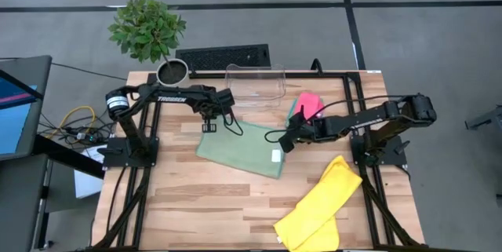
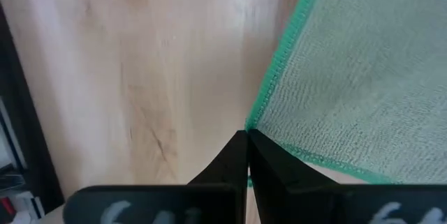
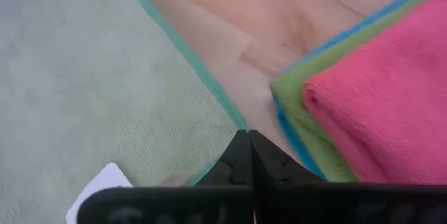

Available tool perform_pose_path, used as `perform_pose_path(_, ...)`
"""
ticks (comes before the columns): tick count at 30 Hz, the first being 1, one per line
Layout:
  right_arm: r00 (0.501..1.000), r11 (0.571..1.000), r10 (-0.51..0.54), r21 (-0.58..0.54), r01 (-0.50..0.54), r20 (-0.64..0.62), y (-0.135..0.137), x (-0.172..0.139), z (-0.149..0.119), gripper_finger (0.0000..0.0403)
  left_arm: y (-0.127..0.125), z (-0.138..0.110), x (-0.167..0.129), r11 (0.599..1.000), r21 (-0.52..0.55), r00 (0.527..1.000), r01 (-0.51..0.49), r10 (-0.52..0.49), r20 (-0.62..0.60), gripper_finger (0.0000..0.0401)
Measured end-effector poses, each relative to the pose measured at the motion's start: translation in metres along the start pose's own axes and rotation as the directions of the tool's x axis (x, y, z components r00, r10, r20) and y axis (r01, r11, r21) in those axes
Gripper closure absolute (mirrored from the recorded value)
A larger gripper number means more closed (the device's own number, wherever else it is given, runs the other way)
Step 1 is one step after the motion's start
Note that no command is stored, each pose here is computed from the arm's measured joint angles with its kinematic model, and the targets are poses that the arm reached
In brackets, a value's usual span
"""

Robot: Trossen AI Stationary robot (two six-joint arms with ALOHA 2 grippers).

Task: Fold microfiber towels
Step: Fold the light green microfiber towel

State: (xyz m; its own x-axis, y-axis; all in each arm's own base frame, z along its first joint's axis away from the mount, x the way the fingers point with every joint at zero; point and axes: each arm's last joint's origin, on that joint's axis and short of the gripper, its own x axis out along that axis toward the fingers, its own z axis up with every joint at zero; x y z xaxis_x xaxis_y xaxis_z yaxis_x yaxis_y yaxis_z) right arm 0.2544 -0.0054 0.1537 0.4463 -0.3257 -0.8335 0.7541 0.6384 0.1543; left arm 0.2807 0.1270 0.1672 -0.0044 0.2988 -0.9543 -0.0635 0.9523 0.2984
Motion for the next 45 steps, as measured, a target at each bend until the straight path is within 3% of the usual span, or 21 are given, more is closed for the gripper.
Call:
perform_pose_path(5, 1.0, 1.0, 0.002, -0.005, -0.002, -0.01, 0.001, 0.003, -0.002, 0.0379, -0.001, 0.003, 0.002, 0.999, -0.011, 0.999, 0.037, -0.037, 0.029, 0.0401)
perform_pose_path(15, 1.0, 0.999, -0.005, -0.033, 0.004, -0.006, 0.002, 0.002, -0.004, 0.0347, 0.0, 0.003, 0.002, 0.998, -0.064, 1.0, -0.015, 0.016, 0.014, 0.0396)
perform_pose_path(26, 0.998, 0.998, 0.047, -0.048, -0.045, 0.045, 0.01, -0.015, 0.001, 0.03, 0.0, -0.007, -0.004, 0.992, -0.122, 0.998, -0.03, 0.023, -0.055, 0.0299)
perform_pose_path(30, 0.973, 0.987, 0.152, -0.076, -0.141, 0.172, 0.031, -0.032, 0.0, 0.03, 0.001, -0.013, -0.027, 0.969, -0.247, 1.0, -0.023, 0.028, 0.015, 0.0292)
perform_pose_path(32, 0.945, 0.968, 0.233, -0.142, -0.205, 0.228, 0.049, -0.039, -0.011, 0.0303, -0.003, -0.019, -0.044, 0.942, -0.32, 0.987, 0.098, -0.051, 0.15, 0.0296)
perform_pose_path(34, 0.911, 0.952, 0.285, -0.199, -0.232, 0.3, 0.065, -0.043, -0.028, 0.0307, -0.013, -0.02, -0.058, 0.909, -0.333, 0.917, 0.25, -0.112, 0.383, 0.0305)
perform_pose_path(37, 0.865, 0.941, 0.314, -0.249, -0.229, 0.391, 0.083, -0.036, -0.057, 0.0313, -0.04, -0.03, -0.066, 0.891, -0.296, 0.773, 0.344, -0.09, 0.629, 0.0324)
perform_pose_path(42, 0.836, 0.921, 0.367, -0.286, -0.265, 0.408, 0.103, -0.01, -0.086, 0.0326, -0.086, -0.054, -0.043, 0.852, -0.263, 0.592, 0.453, -0.067, 0.803, 0.0363)
perform_pose_path(43, 0.834, 0.918, 0.375, -0.288, -0.273, 0.405, 0.106, -0.004, -0.09, 0.0329, -0.093, -0.057, -0.039, 0.841, -0.253, 0.564, 0.478, -0.073, 0.822, 0.0372)
perform_pose_path(45, 0.838, 0.914, 0.382, -0.295, -0.279, 0.39, 0.11, 0.007, -0.098, 0.0334, -0.105, -0.062, -0.029, 0.829, -0.247, 0.553, 0.502, -0.087, 0.829, 0.0389)
